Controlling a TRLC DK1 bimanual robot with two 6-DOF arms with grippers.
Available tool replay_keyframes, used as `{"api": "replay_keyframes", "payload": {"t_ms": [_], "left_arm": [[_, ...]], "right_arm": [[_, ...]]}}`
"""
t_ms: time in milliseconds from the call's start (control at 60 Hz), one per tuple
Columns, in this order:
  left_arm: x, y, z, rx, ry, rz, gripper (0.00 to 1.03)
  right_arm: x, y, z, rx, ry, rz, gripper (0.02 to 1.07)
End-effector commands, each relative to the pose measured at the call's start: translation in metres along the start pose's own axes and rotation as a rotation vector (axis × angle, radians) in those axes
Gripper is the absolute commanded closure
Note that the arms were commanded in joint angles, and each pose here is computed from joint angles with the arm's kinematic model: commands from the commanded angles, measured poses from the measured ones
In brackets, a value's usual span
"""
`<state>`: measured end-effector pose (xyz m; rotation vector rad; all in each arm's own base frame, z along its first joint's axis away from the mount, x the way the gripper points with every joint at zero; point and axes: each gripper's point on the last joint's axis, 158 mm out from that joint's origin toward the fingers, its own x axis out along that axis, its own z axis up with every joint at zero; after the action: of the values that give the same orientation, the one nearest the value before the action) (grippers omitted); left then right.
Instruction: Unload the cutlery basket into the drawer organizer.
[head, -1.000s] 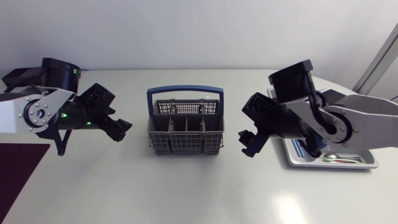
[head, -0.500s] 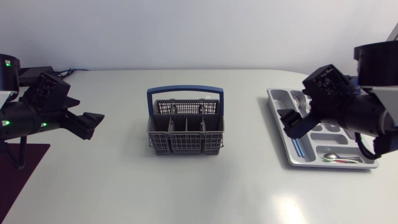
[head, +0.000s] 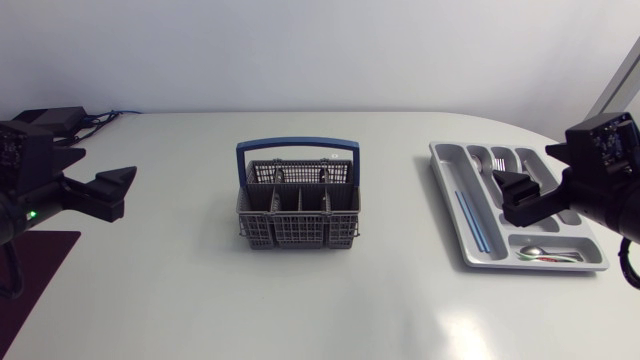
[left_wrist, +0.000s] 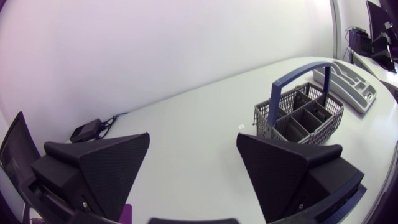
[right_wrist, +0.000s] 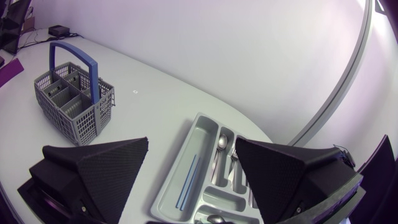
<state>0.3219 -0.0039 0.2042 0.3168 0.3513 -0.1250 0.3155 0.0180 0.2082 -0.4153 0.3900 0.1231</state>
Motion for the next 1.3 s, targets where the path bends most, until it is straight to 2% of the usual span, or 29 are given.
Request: {"api": "replay_keyframes", "payload": {"t_ms": [0, 100, 283, 1167, 1283], "left_arm": [[-0.007, 0.001, -0.005, -0.065, -0.041, 0.024, 0.05], [-0.013, 0.001, -0.005, -0.102, -0.094, 0.045, 0.05], [-0.021, 0.0, -0.009, -0.151, -0.125, 0.055, 0.05], [-0.038, -0.027, -0.07, -0.281, -0.231, 0.085, 0.06], [-0.038, -0.029, -0.079, -0.301, -0.244, 0.09, 0.06]], "right_arm": [[-0.005, -0.002, -0.006, 0.04, -0.018, -0.021, 0.06], [-0.01, -0.003, -0.011, 0.05, -0.034, -0.04, 0.06], [-0.026, -0.02, -0.021, 0.099, -0.095, -0.174, 0.06], [-0.034, 0.015, -0.077, 0.411, -0.325, -0.123, 0.06], [-0.034, 0.016, -0.079, 0.42, -0.332, -0.121, 0.06]]}}
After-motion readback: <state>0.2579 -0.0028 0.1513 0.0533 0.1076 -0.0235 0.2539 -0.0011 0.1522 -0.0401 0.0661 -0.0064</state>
